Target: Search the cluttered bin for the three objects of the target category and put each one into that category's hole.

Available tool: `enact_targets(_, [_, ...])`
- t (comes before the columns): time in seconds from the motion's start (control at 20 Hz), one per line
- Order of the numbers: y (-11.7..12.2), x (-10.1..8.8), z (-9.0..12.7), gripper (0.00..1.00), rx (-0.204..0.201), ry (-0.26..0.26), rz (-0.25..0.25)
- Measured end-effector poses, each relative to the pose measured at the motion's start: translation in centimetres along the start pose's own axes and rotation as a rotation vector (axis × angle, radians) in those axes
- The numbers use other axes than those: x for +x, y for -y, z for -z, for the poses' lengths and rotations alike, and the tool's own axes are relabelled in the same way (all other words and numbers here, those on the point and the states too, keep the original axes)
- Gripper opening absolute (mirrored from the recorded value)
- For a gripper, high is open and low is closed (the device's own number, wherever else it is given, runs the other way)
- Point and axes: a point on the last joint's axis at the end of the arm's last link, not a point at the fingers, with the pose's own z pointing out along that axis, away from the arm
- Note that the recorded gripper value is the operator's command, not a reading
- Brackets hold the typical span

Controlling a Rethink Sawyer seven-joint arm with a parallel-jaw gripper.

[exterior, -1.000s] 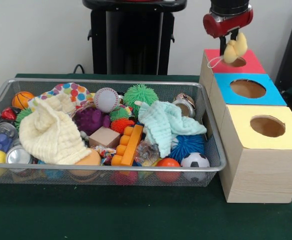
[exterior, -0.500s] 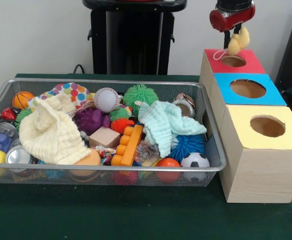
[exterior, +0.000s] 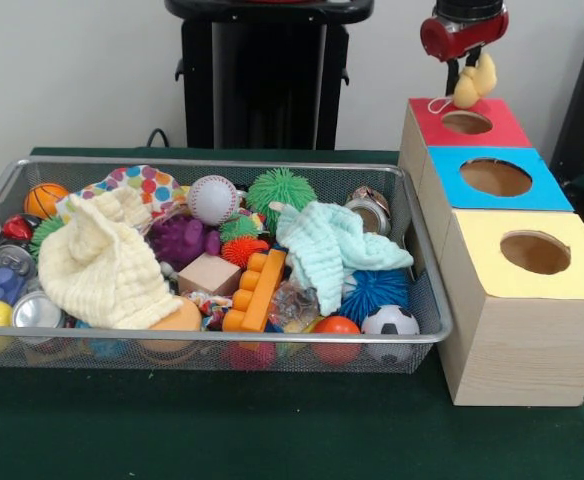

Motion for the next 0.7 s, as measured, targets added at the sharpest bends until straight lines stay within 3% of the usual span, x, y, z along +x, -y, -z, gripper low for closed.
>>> enact_targets(0.35, [0.6, 0.1, 0.2, 0.00, 0.040, 0.035, -0.023])
enact_targets(0.7, [1.3, 0.3, 0.3, 0.00, 0.052, 0.037, -0.056])
